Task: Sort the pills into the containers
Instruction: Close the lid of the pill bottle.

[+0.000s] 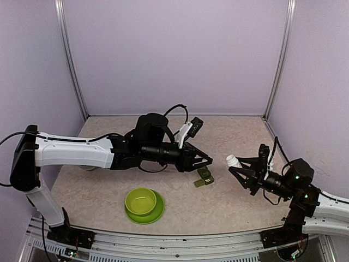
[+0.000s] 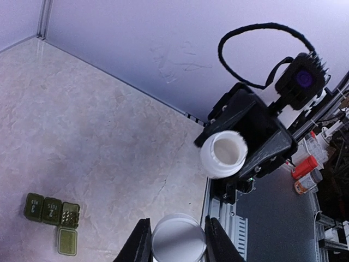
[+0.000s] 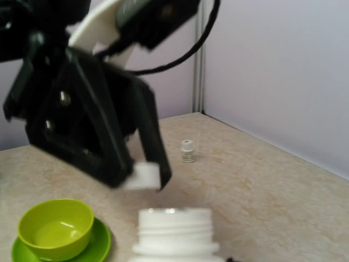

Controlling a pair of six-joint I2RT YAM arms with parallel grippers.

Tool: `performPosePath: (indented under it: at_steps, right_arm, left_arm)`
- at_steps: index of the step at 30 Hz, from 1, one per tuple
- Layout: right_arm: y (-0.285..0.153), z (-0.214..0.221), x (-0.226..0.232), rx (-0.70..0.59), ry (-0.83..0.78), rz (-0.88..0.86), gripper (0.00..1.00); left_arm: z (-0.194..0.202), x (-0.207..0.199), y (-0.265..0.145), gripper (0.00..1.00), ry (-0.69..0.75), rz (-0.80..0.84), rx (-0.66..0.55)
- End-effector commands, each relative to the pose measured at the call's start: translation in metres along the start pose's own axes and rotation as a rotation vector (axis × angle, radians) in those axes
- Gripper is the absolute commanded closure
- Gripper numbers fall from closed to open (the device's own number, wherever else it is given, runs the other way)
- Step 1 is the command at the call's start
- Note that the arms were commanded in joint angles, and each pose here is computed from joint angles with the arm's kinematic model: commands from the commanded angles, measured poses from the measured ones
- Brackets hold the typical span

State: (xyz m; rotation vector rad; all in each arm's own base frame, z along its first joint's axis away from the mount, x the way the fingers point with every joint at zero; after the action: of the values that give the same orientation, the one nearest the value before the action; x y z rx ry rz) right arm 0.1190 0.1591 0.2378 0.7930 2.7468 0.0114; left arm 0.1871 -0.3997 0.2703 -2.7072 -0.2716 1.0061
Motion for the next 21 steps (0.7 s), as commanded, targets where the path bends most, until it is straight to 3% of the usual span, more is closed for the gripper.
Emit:
performPosePath:
  at_steps: [1,21]
  right_arm:
    - [0.007,-0.020,0.001,-0.079,-0.016,-0.025,1.00]
    - [0.023,-0.028,0.011,-0.104,-0.021,-0.075,1.00]
  left_arm:
    - [-0.026,-0.034,-0.009,0.74,0.006,0.118,-0.082]
    - [-0.021,-0.046,0.012,0.74,-0.023,0.195,-0.069]
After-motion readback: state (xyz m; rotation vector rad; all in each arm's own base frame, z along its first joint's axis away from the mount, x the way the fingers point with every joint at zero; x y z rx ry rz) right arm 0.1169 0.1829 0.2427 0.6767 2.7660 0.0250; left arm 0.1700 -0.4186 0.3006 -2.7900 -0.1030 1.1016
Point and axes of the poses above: each gripper's point midway between its finger pads, its own y axis out along the fingers, its own x axis along the line the jaws close on, z = x × y, the point moved 9 cm from there along -y, back along the fingers, and after that the axes turned 13 degrees about -y, right-handed, at the moved point
